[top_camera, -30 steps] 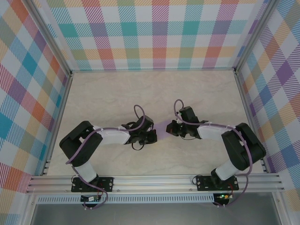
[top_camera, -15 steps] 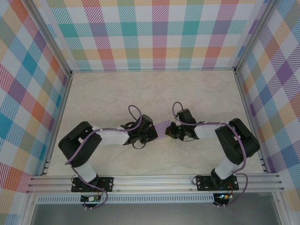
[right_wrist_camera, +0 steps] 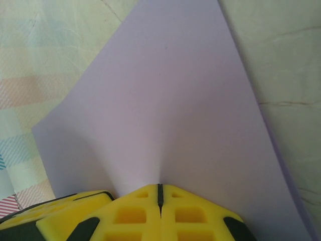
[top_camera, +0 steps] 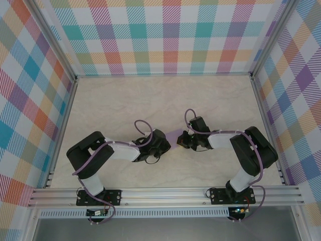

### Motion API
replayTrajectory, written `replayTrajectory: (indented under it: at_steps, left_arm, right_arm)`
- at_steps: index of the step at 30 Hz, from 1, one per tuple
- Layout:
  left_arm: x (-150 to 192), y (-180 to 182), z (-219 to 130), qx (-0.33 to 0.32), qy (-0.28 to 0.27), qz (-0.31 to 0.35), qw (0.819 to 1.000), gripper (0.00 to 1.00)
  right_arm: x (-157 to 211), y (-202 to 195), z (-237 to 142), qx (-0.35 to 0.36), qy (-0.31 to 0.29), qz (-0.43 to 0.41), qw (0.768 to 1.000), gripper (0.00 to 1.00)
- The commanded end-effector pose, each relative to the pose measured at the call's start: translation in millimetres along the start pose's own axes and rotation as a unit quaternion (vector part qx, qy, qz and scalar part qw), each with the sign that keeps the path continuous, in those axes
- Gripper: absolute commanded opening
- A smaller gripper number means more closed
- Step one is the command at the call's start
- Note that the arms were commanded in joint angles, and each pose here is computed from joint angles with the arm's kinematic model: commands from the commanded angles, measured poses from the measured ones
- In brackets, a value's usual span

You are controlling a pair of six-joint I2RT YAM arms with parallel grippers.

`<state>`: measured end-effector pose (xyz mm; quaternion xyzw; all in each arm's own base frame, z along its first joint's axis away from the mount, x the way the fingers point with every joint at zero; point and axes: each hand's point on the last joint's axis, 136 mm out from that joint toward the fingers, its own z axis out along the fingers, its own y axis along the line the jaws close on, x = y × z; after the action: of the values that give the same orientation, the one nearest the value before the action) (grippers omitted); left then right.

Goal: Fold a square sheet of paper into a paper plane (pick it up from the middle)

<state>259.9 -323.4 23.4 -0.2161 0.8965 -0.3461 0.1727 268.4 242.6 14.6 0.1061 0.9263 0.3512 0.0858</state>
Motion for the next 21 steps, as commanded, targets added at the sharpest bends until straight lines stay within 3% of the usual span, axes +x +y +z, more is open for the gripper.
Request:
replayTrajectory:
  at_steps: [1,12,21]
  left_arm:
    - [0,16,1,-0.011,-0.02,-0.019,1.0,0.0]
    - [-4,98,-24,-0.09,-0.074,-0.051,0.992,0.0]
    - [-20,119,-59,-0.126,-0.123,-0.042,0.983,0.0]
  right_arm:
    - [11,-31,5,0.058,0.014,0.016,0.998,0.0]
    - [17,-58,5,0.108,0.019,0.024,0.994,0.0]
    - [15,-69,1,0.125,0.019,0.029,0.992,0.0]
